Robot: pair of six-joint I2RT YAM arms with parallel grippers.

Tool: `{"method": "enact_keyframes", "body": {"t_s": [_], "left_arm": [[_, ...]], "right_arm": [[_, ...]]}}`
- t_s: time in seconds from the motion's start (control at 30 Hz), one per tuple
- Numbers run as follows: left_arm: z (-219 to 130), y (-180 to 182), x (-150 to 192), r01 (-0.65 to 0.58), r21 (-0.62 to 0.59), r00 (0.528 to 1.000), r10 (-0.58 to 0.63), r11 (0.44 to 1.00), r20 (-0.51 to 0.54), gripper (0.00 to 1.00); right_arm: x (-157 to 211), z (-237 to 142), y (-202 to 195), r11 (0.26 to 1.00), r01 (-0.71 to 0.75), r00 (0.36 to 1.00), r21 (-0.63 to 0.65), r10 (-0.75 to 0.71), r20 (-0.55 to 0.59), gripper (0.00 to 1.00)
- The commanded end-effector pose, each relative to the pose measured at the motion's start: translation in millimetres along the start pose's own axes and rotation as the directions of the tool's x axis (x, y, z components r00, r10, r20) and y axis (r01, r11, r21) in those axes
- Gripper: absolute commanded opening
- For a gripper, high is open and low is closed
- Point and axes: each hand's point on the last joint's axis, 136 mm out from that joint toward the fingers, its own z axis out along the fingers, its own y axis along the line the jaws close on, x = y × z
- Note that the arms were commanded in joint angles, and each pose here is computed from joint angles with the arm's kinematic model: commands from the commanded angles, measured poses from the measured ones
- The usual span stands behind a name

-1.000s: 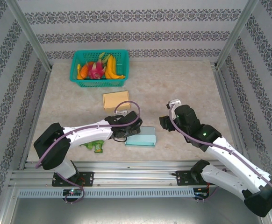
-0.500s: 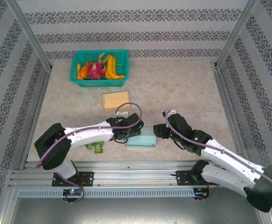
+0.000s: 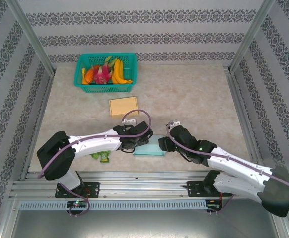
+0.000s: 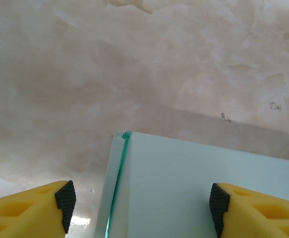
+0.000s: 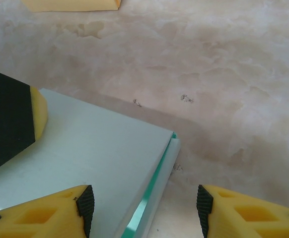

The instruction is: Fold the paper box

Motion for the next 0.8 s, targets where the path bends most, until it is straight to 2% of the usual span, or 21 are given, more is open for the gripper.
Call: {"method": "enact_keyframes", "body": {"t_s": [0.0, 0.23, 0.43, 0.57, 0.77], "left_arm": [[-8.9, 9.3, 1.3, -0.016, -0.032, 1.000, 0.016, 0.999, 0.018, 0.74], [-20.9, 13.7, 0.3, -0.033, -0.047, 0.999, 0.035, 0.998, 0.036, 0.76], [-30.0, 15.7, 11.7, -0.066, -0.047, 0.998, 0.067, 0.997, 0.020, 0.89], [-22.3, 15.0, 27.1, -0.091, -0.025, 0.996, 0.091, 0.996, 0.003, 0.89], [-14.5, 26.6, 31.8, -0.086, -0.022, 0.996, 0.086, 0.996, 0.022, 0.86]], "right_arm": [[5.1, 6.5, -3.2, 1.000, -0.011, 1.000, 0.023, 0.010, 0.011, 0.59], [18.2, 12.7, -3.9, 1.000, -0.005, 1.000, 0.028, 0.005, -0.001, 0.59], [27.8, 15.7, -4.4, 0.999, 0.004, 1.000, 0.034, -0.004, -0.003, 0.58], [31.6, 16.4, -3.8, 1.000, 0.001, 1.000, 0.025, -0.001, 0.000, 0.59], [36.7, 18.2, 1.1, 1.000, -0.002, 1.000, -0.008, 0.002, -0.005, 0.59]]}}
